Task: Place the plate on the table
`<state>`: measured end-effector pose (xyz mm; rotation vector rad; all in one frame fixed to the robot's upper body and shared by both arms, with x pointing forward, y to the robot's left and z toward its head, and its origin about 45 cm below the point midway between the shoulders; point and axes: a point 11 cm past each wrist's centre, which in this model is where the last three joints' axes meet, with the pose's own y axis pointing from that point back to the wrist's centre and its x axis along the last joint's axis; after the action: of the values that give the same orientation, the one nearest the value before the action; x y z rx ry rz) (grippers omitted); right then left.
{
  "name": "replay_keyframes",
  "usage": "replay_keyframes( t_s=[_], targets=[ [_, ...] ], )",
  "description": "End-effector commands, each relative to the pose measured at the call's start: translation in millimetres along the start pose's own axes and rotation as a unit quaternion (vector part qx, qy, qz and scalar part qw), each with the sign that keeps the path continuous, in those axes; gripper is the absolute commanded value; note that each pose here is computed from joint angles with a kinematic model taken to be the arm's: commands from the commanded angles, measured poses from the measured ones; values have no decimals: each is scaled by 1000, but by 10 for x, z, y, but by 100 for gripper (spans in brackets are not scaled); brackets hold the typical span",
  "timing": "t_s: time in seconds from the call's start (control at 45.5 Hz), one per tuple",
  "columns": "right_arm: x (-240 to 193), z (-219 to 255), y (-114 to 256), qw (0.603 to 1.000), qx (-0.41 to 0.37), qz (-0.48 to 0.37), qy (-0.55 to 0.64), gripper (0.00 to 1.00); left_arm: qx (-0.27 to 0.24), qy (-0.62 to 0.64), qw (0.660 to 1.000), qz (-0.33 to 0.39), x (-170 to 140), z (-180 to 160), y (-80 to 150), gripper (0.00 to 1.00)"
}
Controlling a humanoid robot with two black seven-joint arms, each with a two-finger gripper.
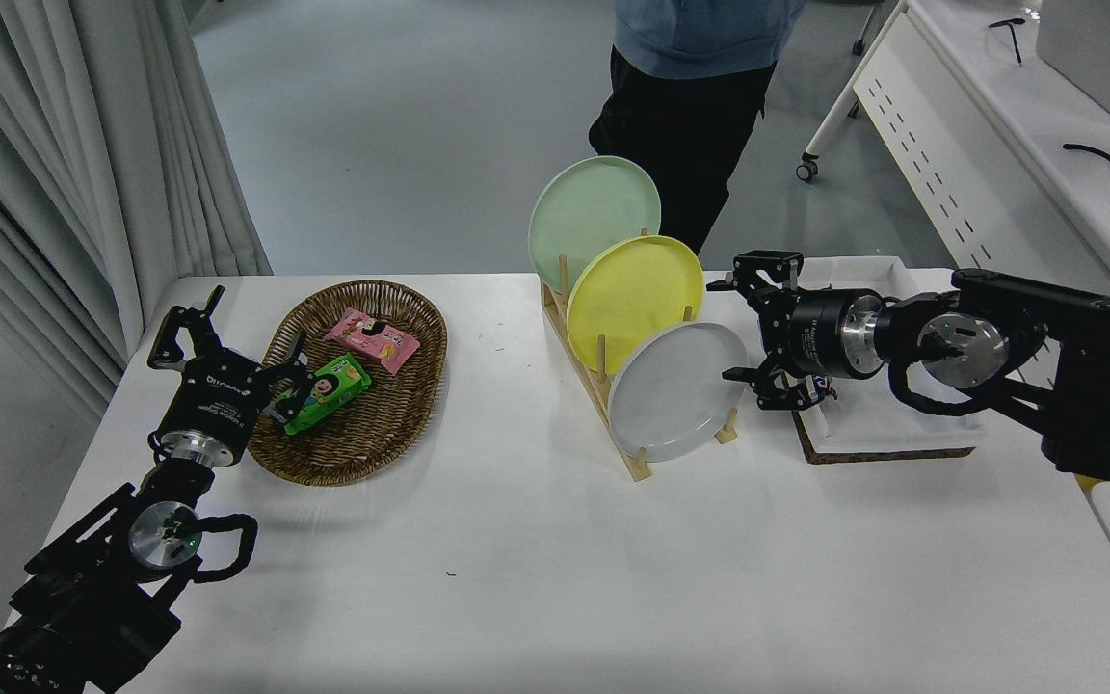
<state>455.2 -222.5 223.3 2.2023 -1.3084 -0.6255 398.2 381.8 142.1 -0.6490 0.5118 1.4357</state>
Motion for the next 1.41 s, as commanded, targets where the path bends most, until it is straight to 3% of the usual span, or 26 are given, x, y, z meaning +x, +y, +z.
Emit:
replay_keyframes(
  t_s=[0.0,0.44,0.571,0.901,1.187,1.385],
  targets=[
    [-79,23,-186,1000,-1,11,-12,100,0,1,1000,0,-2,1,-1,100],
    [-196,13,-245,1000,1,-3,-26,99,0,0,1000,0,2,0,1,100],
    [-200,-11,-241,1000,2,-3,-25,85,0,0,1000,1,3,1,1,100],
    [-181,-102,-208,999,15,-6,-31,69,0,0,1000,0,-2,0,-1,100],
    [-124,-121,-171,999,16,-2,-33,50,0,0,1000,0,2,0,1,100],
    [-88,-120,-157,999,15,4,-35,44,0,0,1000,1,3,1,1,100]
  ],
)
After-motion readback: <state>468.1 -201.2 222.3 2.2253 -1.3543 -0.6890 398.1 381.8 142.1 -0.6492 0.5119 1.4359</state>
